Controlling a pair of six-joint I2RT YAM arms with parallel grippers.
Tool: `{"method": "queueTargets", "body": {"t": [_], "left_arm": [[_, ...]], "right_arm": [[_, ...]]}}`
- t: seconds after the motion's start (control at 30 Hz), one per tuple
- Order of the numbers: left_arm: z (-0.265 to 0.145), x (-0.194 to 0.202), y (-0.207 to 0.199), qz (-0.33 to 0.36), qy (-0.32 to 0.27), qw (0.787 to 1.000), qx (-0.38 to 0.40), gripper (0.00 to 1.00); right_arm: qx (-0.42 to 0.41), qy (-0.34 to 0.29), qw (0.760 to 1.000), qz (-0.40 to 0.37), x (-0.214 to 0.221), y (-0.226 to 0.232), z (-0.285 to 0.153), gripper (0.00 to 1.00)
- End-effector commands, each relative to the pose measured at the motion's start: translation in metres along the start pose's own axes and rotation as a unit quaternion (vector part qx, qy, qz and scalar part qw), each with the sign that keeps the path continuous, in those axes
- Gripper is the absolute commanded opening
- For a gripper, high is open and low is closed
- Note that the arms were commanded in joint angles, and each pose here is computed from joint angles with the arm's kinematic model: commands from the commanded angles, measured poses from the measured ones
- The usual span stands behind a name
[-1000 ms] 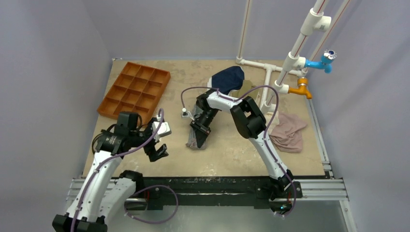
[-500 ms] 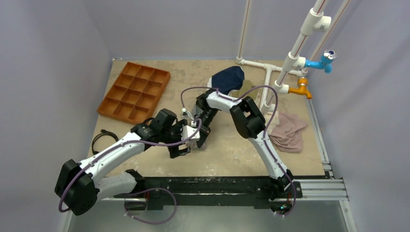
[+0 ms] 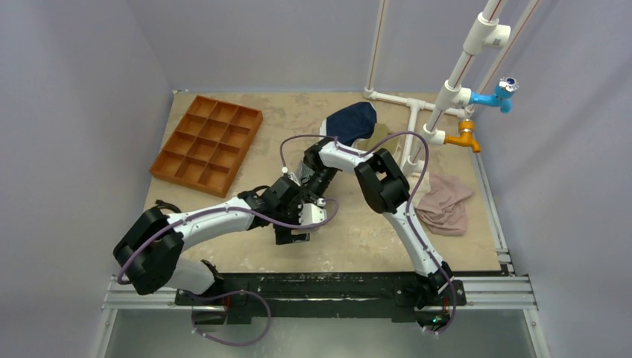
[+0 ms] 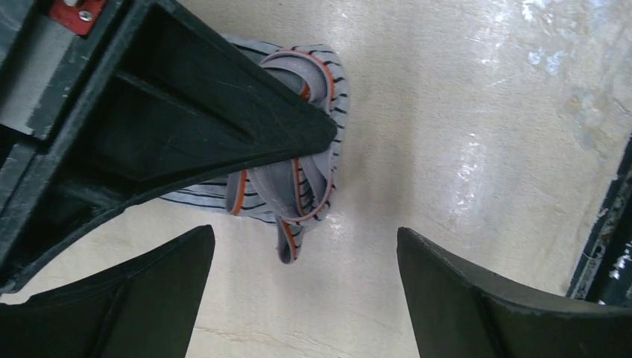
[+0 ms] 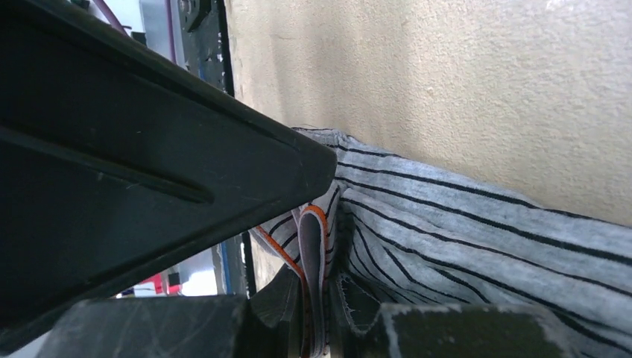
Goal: Roll the underwear
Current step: Roll the underwear to the center of the board.
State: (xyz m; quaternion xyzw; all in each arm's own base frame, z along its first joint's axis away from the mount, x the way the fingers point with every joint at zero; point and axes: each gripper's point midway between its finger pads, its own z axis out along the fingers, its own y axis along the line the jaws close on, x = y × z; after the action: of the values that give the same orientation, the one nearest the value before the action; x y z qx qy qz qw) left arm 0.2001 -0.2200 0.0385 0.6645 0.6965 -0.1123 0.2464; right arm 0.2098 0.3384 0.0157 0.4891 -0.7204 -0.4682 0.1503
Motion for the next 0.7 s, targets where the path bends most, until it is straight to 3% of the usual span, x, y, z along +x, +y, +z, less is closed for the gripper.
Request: {"method": "queueTargets", "body": {"t": [0.0, 0.23, 0.67], "left_arm": [[-0.007, -0.03, 0.033, 0.006, -0.028, 0.997, -0.065, 0.91], [-0.026, -0.043, 0.033, -0.039, -0.056, 0.994, -0.08, 0.91], [-0.036, -0.08, 0.016, -0.081, -0.114, 0.99, -0.013, 0.91]], "right_arm": [[0.061, 0.056, 0.996, -0.016, 0.031, -0.043, 0.002, 0.09], [0.083, 0.061, 0.995, -0.001, 0.045, -0.047, -0.013, 0.07], [0.131, 0.056, 0.99, 0.013, 0.051, -0.06, -0.039, 0.06]]}}
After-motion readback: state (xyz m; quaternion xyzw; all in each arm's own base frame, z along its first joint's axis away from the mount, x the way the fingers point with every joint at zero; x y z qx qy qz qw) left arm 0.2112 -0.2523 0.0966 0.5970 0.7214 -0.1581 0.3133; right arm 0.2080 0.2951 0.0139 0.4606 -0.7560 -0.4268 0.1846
